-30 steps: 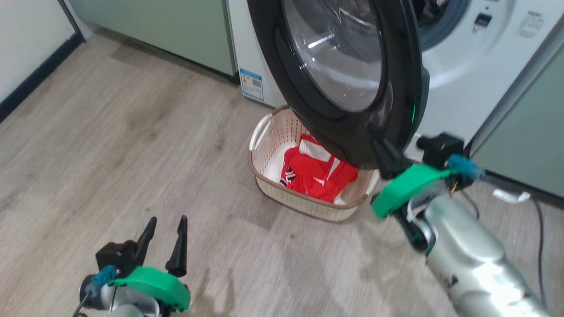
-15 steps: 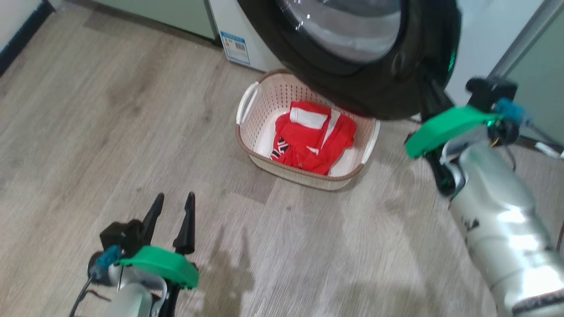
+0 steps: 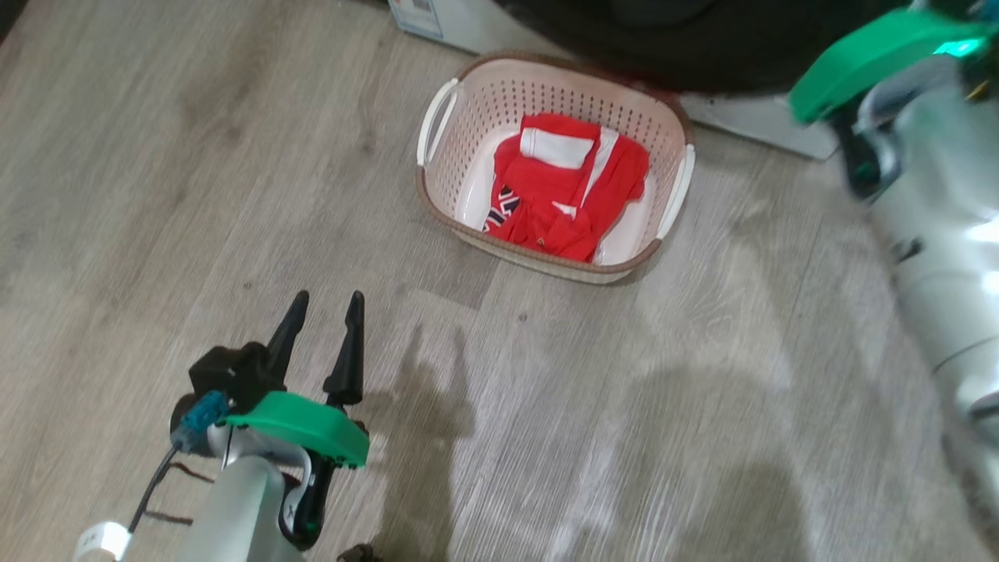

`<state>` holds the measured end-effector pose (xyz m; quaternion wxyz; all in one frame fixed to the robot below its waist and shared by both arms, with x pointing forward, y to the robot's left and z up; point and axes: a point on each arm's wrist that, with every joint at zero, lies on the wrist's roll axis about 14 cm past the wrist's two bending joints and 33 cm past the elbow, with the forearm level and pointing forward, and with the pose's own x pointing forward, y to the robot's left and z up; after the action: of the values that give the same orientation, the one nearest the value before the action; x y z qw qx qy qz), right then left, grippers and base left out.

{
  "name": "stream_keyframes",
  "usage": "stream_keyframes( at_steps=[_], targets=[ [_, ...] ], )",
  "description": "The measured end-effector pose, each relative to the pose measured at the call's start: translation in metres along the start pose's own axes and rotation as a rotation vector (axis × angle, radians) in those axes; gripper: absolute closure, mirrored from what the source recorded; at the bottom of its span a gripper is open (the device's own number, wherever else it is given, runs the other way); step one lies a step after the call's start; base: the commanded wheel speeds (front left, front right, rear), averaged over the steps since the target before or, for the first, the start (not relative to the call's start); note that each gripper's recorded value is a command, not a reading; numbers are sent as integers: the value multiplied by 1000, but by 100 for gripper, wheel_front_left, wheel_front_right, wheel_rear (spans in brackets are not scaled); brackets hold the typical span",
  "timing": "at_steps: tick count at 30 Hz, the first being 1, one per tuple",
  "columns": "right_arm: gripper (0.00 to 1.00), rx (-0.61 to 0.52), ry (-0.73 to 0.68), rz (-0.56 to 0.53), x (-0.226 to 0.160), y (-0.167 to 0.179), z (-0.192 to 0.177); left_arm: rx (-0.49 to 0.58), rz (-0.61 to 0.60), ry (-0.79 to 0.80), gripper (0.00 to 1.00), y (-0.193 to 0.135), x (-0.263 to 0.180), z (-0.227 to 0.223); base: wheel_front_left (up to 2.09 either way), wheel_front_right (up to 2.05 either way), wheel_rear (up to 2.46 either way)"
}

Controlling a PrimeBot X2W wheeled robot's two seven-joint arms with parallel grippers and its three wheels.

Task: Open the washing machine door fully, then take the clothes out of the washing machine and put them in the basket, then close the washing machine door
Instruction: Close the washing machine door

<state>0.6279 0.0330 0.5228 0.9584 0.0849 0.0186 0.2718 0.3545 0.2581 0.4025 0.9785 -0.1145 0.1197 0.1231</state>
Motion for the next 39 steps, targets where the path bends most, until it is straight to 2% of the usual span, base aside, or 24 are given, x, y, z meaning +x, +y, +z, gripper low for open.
stream_keyframes(
  at_steps=[7,16,23,27,30,35,36,37,38,39],
  targets=[
    [100,-7,-10,-69,19,-41,8,-5,3,16,0,-1,12,-5,0,0,0],
    [100,27,-41,-123,36,-68,16,-5,-13,31,0,-8,27,-9,0,0,0],
    [100,29,-41,-123,38,-69,14,-12,-4,31,0,-6,27,-9,0,0,0],
    [100,26,-68,-123,34,-66,28,-18,-7,9,0,-6,26,-2,0,0,0],
    [100,78,-110,-112,26,-56,42,-25,-7,-17,0,-6,23,7,0,0,0],
    [100,85,-68,-60,-6,-23,27,-28,-13,-59,0,-5,9,20,0,0,0],
    [91,95,-68,-54,-14,-17,26,-31,-13,-62,0,-4,4,21,0,0,0],
    [57,114,-80,-47,-22,-11,30,-31,-11,-64,0,-2,-1,21,0,0,0],
    [18,129,-91,-36,-29,-4,34,-31,-8,-65,0,2,-6,22,0,0,0],
    [0,130,-95,-21,-37,4,37,-31,-2,-63,0,6,-11,21,0,0,0]
  ],
)
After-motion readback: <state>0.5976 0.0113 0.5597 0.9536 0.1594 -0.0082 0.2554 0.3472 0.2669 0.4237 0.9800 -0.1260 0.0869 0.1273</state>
